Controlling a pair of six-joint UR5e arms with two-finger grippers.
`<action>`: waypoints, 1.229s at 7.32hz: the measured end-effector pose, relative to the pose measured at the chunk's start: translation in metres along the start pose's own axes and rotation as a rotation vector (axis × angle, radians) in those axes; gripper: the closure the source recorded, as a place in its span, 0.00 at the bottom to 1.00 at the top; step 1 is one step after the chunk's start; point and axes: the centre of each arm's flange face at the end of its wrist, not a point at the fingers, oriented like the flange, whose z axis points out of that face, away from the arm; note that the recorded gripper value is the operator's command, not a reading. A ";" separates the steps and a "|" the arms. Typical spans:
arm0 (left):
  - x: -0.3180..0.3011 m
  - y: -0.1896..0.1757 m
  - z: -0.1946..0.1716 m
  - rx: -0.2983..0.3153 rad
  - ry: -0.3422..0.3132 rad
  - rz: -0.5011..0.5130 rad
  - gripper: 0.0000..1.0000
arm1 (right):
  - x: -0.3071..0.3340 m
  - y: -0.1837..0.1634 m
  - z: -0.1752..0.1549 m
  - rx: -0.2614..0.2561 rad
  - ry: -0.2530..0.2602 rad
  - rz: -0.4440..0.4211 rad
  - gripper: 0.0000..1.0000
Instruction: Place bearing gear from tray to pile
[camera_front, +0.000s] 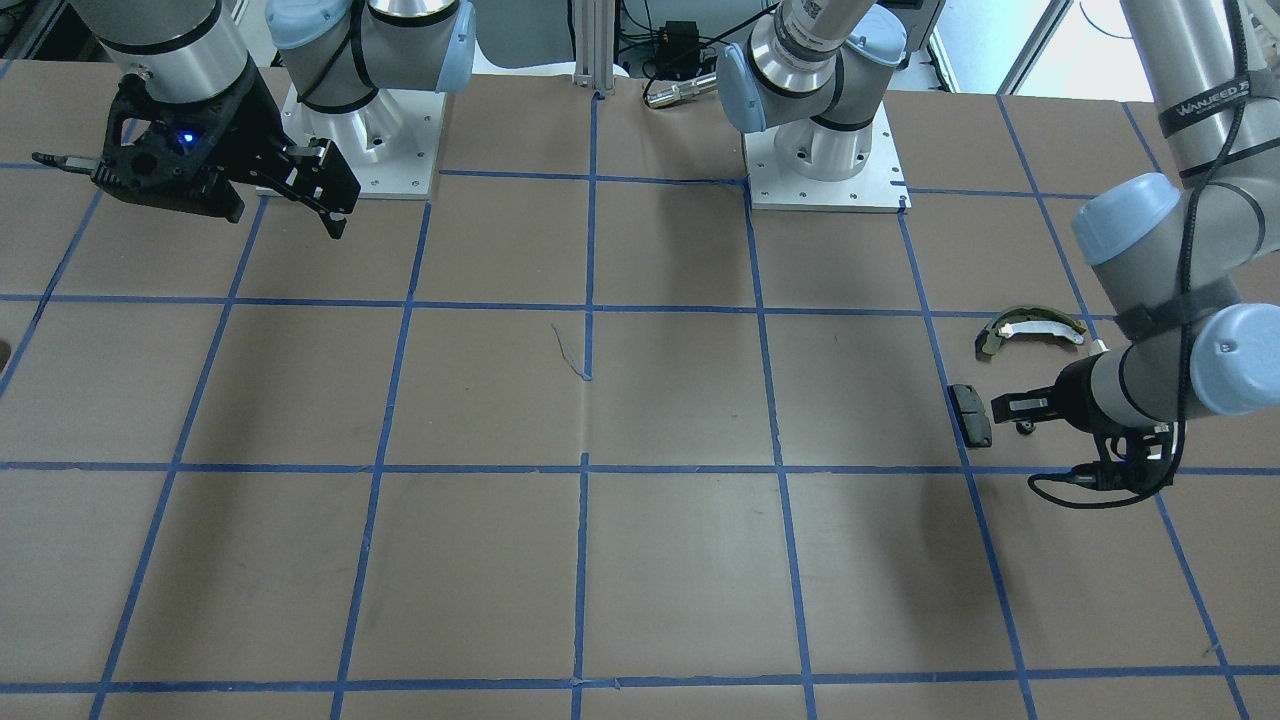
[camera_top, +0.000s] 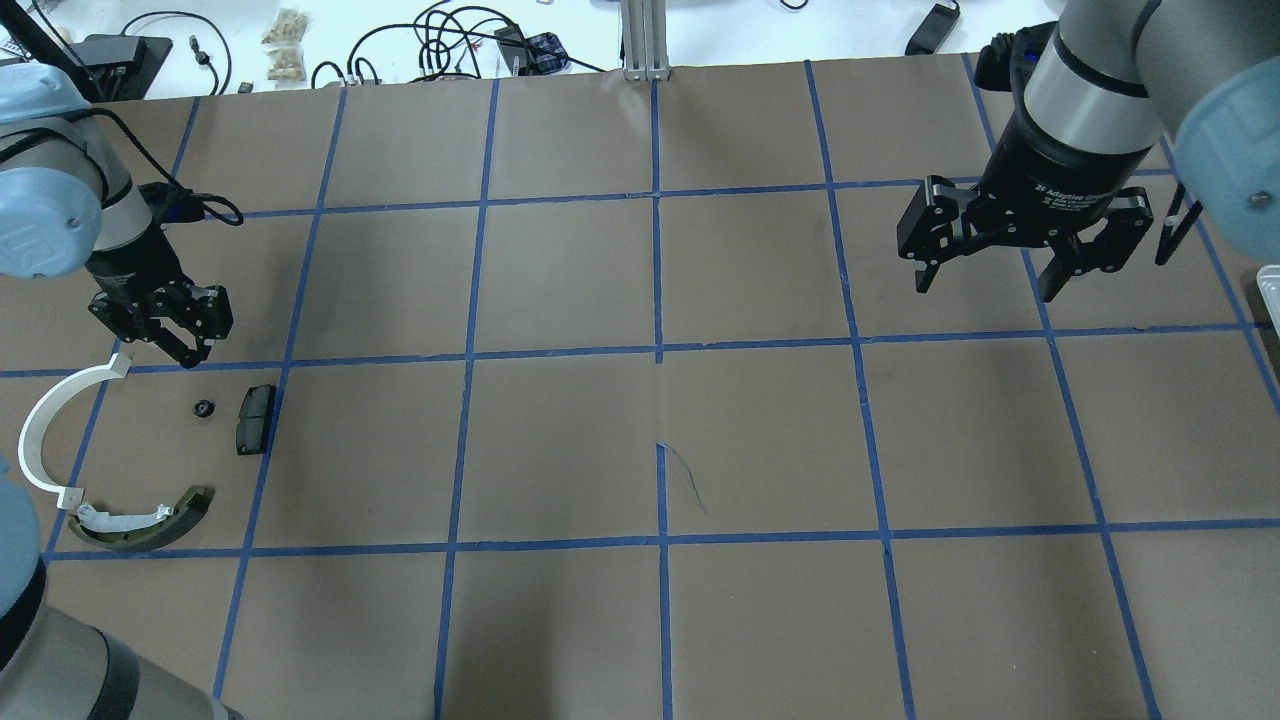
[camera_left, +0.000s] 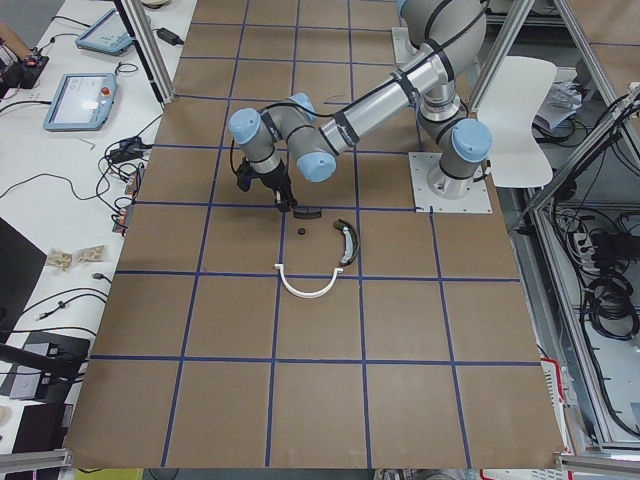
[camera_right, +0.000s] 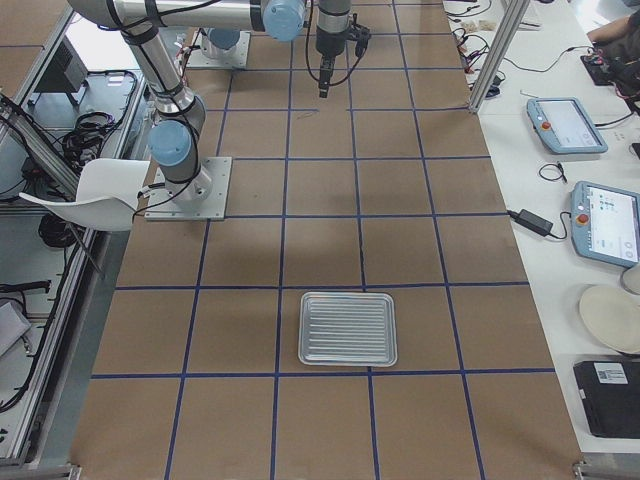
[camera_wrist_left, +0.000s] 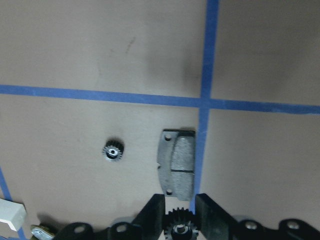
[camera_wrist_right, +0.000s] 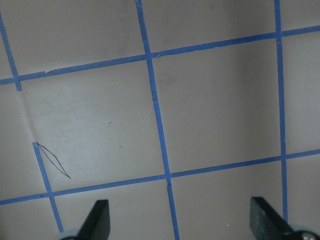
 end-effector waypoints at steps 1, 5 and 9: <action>-0.023 -0.004 0.011 0.019 -0.002 -0.004 1.00 | 0.000 0.000 0.000 0.000 -0.001 -0.001 0.00; -0.057 0.000 0.044 0.014 0.025 -0.038 1.00 | 0.000 0.001 0.003 -0.006 0.003 -0.003 0.00; -0.059 0.006 0.056 0.012 0.063 -0.052 1.00 | 0.001 0.002 0.004 -0.011 0.009 -0.004 0.00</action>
